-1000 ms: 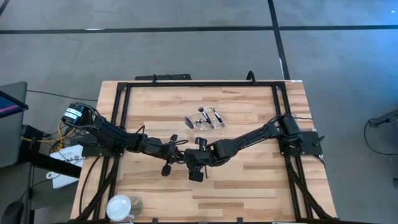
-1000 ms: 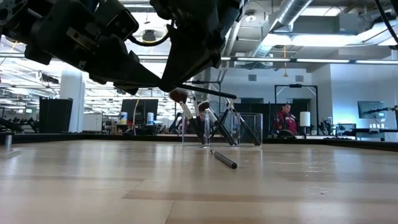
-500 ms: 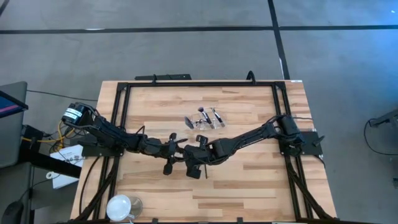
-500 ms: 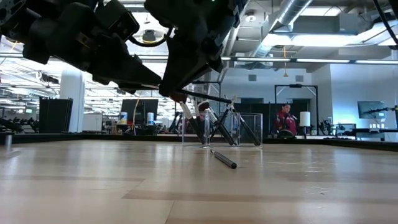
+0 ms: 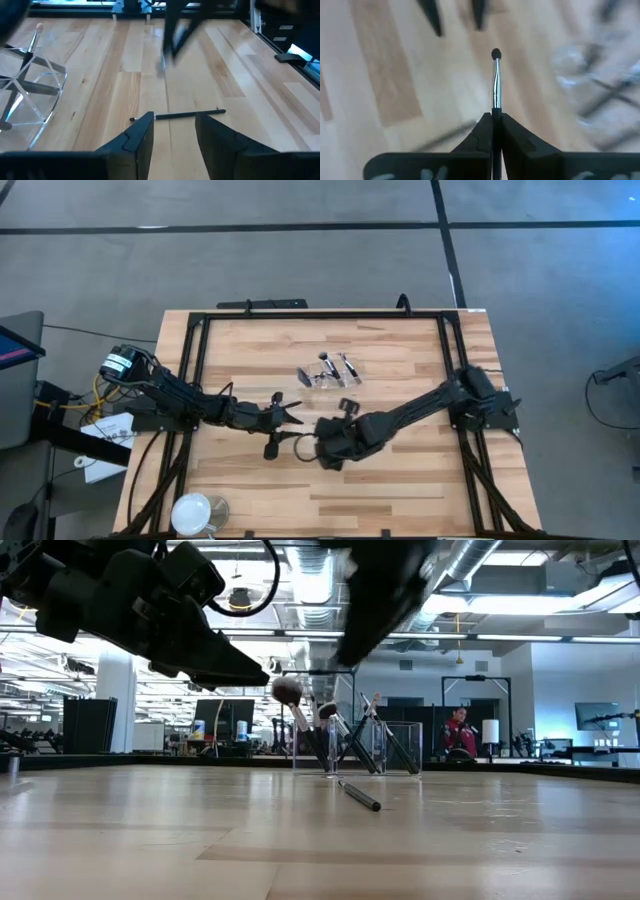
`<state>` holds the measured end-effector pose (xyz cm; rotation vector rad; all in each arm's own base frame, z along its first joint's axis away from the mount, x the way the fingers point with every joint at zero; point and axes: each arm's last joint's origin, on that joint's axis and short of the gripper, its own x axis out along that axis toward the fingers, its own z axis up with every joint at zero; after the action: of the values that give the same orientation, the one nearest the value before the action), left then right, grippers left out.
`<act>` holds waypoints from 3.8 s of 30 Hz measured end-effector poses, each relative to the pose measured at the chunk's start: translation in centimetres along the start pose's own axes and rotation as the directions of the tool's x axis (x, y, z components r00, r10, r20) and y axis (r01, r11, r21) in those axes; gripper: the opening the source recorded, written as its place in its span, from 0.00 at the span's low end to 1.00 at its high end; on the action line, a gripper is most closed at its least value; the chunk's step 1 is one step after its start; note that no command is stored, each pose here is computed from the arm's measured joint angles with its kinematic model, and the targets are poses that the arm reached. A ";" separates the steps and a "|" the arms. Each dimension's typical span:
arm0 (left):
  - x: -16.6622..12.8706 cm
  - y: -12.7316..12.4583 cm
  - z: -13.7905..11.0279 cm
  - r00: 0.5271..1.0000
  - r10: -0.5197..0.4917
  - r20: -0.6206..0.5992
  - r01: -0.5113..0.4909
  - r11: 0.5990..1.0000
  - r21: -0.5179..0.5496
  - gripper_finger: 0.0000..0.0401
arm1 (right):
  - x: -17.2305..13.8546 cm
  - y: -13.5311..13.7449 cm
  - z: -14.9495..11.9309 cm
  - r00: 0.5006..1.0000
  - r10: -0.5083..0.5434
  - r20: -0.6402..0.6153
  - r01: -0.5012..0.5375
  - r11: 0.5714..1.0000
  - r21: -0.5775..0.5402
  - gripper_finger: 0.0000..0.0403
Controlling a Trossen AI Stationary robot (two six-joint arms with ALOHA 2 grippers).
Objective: Put items in baskets/containers
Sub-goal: Put the eyeshadow brush into the right section of the transparent organizer, then put the eyeshadow brush into the left section of the transparent organizer
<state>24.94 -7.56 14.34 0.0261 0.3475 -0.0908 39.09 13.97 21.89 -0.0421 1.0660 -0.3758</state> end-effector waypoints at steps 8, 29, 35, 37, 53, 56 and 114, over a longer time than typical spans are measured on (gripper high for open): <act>0.0 0.0 0.0 1.000 0.001 -0.004 -0.001 0.999 -0.047 0.34 | -9.8 -4.1 -1.2 0.951 -0.243 0.192 0.240 0.970 0.040 0.05; 0.0 -0.1 0.0 0.999 -0.033 -0.007 0.033 0.999 -0.044 0.29 | -6.9 -13.4 -3.0 0.782 -0.468 0.411 0.456 0.880 0.134 0.02; 0.0 0.1 0.0 1.000 -0.029 -0.006 0.029 0.999 -0.045 0.29 | -7.6 -16.7 -0.8 0.782 -0.129 0.610 0.140 0.990 0.030 0.02; 0.0 0.0 0.0 1.000 -0.030 -0.006 0.030 0.999 -0.045 0.29 | -5.7 -17.3 -1.4 0.774 -0.059 0.630 0.069 0.998 0.008 0.02; -0.8 0.2 -2.0 0.997 -0.036 -0.068 0.028 0.993 -0.118 0.29 | 6.3 -19.7 -10.1 0.637 -0.114 0.762 0.008 0.990 0.141 0.02; -0.8 0.3 -2.0 0.997 -0.036 -0.069 0.027 0.992 -0.120 0.29 | 7.4 -19.7 -10.9 0.660 -0.117 0.742 0.009 0.989 0.148 0.04; -0.9 0.3 -2.1 0.998 -0.036 -0.051 0.028 0.989 -0.143 0.29 | 9.3 2.2 -9.6 0.962 -0.159 0.222 0.050 0.903 0.427 0.50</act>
<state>23.38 -7.06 12.71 -0.1180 0.4067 -0.0970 35.42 14.44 8.80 0.2327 0.7145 -0.6747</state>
